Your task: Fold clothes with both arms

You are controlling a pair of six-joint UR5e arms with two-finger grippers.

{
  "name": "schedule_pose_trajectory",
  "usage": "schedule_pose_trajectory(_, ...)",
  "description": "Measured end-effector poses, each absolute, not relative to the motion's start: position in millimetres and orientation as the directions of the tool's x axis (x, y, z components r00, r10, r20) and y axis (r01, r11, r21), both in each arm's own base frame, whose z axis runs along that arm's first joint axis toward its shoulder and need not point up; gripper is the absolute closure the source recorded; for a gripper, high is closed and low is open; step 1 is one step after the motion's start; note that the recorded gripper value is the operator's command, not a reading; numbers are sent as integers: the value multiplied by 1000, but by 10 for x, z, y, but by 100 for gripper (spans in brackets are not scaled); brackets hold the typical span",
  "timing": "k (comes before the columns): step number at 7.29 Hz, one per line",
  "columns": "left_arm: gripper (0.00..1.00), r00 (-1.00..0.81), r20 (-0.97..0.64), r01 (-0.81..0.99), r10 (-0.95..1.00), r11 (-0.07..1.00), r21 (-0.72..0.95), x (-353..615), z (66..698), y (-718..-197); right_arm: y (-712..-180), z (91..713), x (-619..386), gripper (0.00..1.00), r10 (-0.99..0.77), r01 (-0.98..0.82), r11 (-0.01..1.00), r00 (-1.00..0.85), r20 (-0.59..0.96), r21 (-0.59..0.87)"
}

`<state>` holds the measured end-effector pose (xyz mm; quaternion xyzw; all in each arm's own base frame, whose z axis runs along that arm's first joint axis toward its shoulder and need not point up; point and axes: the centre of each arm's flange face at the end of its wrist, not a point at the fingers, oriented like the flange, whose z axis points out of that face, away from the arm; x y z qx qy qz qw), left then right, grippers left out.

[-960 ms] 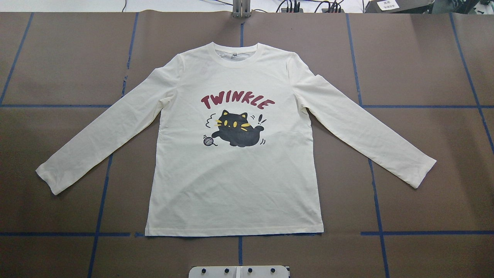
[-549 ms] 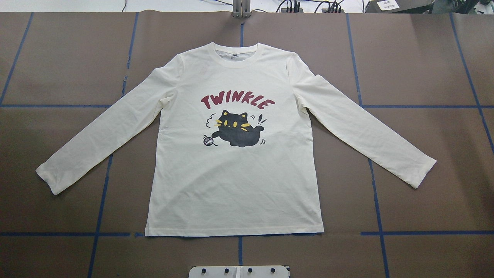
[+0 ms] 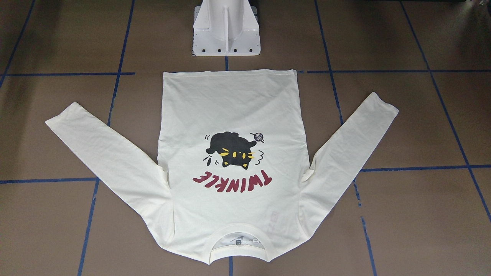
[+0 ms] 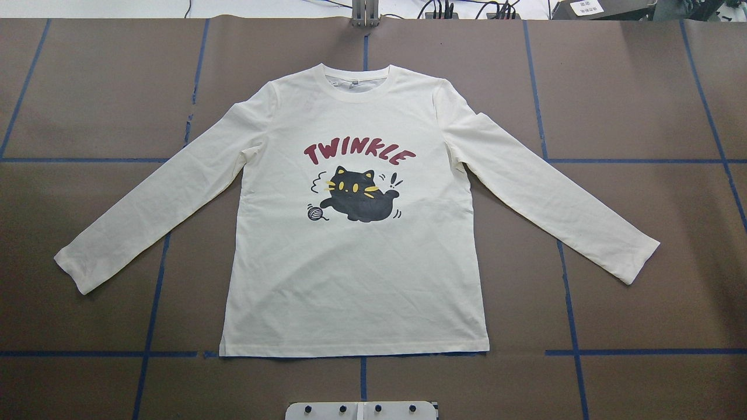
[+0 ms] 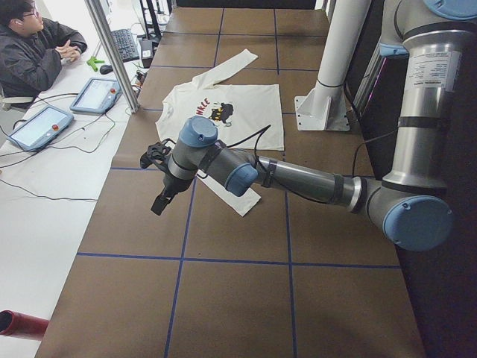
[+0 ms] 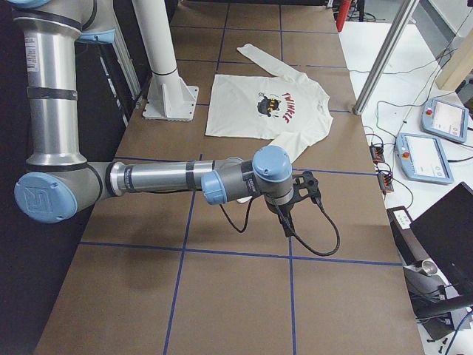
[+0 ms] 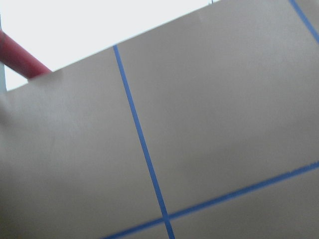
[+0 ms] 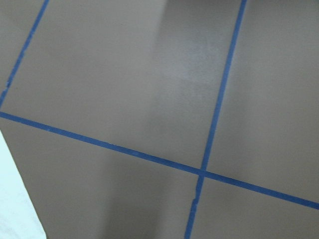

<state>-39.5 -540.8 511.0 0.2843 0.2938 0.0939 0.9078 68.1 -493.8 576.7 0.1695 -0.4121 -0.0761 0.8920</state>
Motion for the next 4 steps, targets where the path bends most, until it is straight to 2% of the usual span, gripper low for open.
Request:
schedule_pose_trajectory(1,0,806,-480,-2,345,814,581,-393,5104,-5418,-4881,5750,529,3,-260,-34,934,617,743,356)
schedule_pose_trajectory(2,0,796,-490,-3,356,811,584,-380,5096,-5401,-4818,5711,243,15,-211,-81,944,597,774,320)
schedule_pose_trajectory(4,0,781,-503,-4,369,809,588,-365,5072,-5370,-4626,5710,-573,30,-79,-167,963,573,816,210)
